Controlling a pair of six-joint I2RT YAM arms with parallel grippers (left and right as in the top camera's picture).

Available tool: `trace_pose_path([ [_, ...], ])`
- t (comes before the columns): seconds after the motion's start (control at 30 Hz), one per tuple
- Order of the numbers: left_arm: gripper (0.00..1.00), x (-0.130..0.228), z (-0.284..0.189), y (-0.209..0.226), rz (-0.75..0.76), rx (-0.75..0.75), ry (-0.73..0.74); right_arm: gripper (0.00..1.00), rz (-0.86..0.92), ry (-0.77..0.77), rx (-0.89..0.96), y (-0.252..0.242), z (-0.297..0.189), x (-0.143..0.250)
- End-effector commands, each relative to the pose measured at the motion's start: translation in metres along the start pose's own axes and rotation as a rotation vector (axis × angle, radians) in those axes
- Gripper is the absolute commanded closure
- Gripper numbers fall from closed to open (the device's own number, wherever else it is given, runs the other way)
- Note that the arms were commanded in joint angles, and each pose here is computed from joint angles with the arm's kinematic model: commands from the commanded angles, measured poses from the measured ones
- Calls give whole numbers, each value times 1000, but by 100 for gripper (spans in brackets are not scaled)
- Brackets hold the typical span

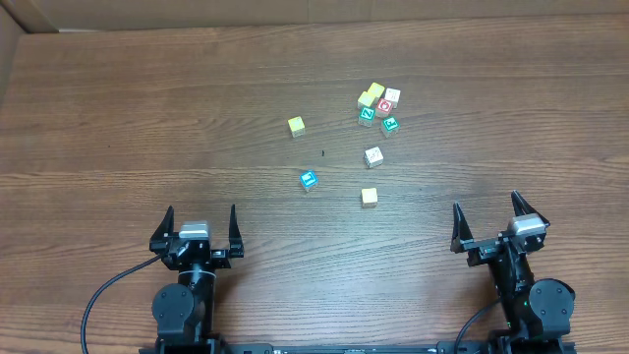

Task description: Flip 3 blocks

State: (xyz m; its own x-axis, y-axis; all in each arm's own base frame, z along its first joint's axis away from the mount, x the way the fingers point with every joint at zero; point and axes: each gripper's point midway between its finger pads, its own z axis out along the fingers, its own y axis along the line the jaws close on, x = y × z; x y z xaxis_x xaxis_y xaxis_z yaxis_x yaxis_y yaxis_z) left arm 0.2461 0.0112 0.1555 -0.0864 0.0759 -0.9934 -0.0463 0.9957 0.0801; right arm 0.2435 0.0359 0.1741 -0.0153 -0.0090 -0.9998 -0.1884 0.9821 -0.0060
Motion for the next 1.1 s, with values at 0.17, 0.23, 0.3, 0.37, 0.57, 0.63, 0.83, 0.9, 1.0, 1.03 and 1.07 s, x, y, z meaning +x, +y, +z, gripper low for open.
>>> trace_pose_path([
  [0.17,0,-7,-4,-33,-352,199,-2,0,-1,-3,11,-2,0,2],
  [0.23,0,-9,-3,-31,-349,193,-13,0,0,-3,8,-1,0,2],
  [0.3,0,-10,-4,-35,-348,212,-14,0,3,-3,8,-1,0,2],
  [0.37,1,-11,-6,-41,-347,253,-11,0,3,-3,7,-1,0,2],
  [0.57,0,-47,-23,-65,-371,424,-47,0,11,-76,-179,31,-4,-19],
  [0.63,0,-68,-30,-61,-369,415,-72,0,13,-75,-150,26,-6,-27],
  [0.83,0,-144,-60,-55,-346,415,-100,0,9,-93,-128,25,-30,-92],
  [0.9,0,-166,-66,-55,-323,425,-81,0,9,-96,-127,26,-38,-114],
  [1.0,0,-202,-74,-59,-292,464,-33,0,12,-82,-125,26,-45,-150],
  [1.03,0,-212,-75,-61,-286,481,-18,0,14,-74,-125,27,-46,-159],
  [1.07,0,-226,-78,-64,-282,504,5,0,17,-59,-125,26,-46,-169],
])
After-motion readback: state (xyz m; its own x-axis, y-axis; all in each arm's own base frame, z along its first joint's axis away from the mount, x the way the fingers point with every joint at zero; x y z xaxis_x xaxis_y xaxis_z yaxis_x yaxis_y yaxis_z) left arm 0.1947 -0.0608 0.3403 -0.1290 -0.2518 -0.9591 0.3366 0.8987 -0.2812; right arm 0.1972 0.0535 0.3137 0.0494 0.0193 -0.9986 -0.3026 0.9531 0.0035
